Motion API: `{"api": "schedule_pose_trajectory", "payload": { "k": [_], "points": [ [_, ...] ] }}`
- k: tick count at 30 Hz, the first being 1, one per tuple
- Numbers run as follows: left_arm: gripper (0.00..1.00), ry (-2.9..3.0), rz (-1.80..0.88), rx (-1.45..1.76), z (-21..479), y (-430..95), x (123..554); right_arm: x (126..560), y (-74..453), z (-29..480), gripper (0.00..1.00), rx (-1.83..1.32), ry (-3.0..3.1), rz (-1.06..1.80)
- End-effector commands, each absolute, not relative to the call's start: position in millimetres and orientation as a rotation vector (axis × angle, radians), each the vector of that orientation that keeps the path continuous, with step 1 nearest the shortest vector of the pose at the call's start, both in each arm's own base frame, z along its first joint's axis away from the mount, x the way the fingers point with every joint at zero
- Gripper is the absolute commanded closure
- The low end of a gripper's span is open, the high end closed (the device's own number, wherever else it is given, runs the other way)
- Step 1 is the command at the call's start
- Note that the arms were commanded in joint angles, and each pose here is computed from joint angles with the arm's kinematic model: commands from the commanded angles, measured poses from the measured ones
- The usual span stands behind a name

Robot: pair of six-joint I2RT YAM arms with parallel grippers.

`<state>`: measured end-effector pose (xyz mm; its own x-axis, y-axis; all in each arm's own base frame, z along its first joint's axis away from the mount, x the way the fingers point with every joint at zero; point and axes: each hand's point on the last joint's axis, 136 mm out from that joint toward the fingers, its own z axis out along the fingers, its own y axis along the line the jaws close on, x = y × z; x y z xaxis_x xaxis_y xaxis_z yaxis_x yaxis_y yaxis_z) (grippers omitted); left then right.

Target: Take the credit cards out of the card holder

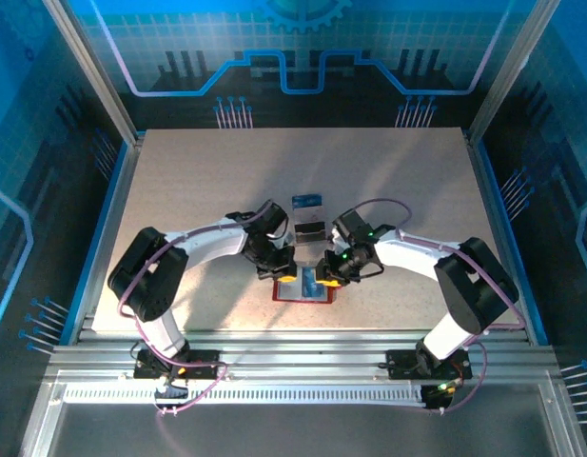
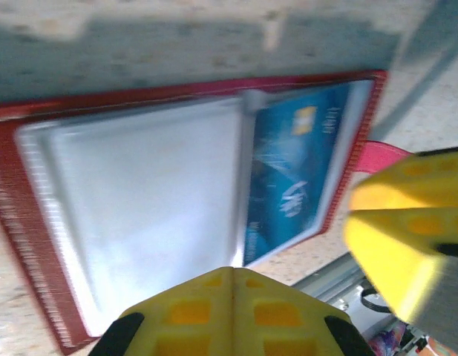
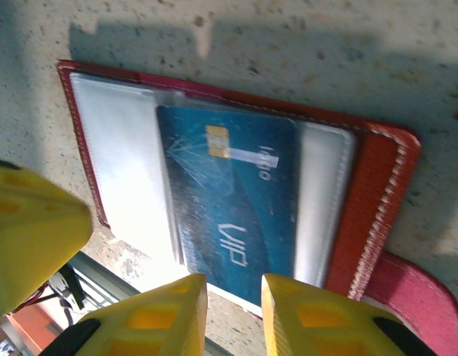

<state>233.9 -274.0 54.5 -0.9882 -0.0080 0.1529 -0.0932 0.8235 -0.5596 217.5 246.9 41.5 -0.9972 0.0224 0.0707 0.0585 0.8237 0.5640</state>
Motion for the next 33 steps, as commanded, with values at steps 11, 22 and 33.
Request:
{"api": "schedule_pose_trajectory", "payload": {
  "k": [11,22,33],
  "points": [
    [1.0,-2.834,0.797,0.06,37,-300,223,217,226,45,0.73,-0.151,-2.951,-0.929],
    [1.0,-2.84,0.739,0.055,27,-298,223,218,227,47,0.73,-0.148,-2.955,-0.939],
    [1.0,-2.84,0.65,0.053,13,-288,218,217,228,47,0.72,-0.153,-2.949,-0.957]
  ]
}}
